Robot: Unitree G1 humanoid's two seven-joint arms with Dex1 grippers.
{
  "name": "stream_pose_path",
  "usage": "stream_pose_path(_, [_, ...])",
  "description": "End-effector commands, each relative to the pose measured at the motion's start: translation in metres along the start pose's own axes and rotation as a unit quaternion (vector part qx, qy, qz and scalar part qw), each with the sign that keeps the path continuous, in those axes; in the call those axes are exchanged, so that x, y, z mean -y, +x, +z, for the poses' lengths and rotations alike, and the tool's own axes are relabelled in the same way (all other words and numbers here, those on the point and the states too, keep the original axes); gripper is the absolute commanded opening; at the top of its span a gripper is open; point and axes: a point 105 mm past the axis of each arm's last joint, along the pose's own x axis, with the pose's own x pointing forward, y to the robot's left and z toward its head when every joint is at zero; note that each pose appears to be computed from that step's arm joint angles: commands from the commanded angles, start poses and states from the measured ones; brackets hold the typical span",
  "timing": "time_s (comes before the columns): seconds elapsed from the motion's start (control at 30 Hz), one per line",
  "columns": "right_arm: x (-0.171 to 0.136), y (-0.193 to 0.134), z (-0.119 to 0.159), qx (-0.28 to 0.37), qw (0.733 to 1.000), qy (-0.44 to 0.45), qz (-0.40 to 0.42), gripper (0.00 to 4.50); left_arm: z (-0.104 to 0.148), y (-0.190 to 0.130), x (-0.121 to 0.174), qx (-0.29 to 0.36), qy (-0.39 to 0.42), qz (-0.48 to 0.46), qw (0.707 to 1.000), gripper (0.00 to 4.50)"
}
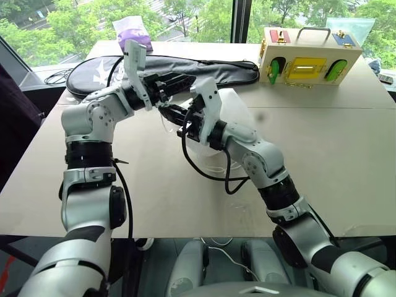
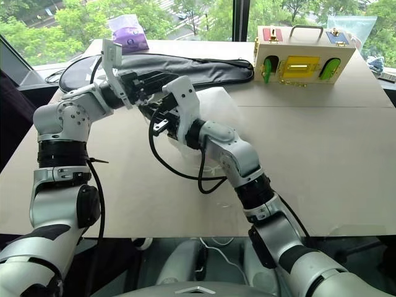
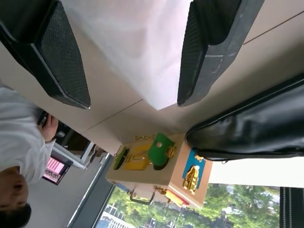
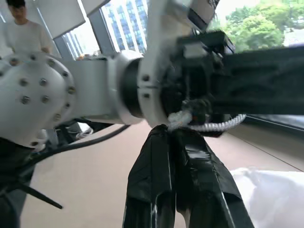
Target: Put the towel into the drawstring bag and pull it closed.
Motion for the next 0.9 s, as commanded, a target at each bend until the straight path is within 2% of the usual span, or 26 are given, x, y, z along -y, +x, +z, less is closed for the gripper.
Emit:
stream_pose_path(0.03, [-0.017,-0.006,0.01,0.018,0.999,0.0,0.039,0.07,0.014,-0.004,-0.004,0.013,0.029,0.009,0.999,3.48])
stream_pose_path(0.27, [0.001,-0.019,0.005,0.005,1.0,-0.003,-0.001,0.07,0.009,-0.005,-0.005,0.002,0.039,0.006,0.999,3.48])
stream_pose_path(0.5, [0.013,-0.031,0.015,0.023,0.999,-0.002,-0.027,0.07,0.003,-0.011,-0.005,-0.016,0.051,-0.002,0.999,3.48])
stream_pose_path(0.9, [0.012,-0.039,0.02,0.031,0.999,0.001,-0.026,0.0,-0.005,-0.013,-0.009,-0.032,0.068,-0.004,0.997,3.48])
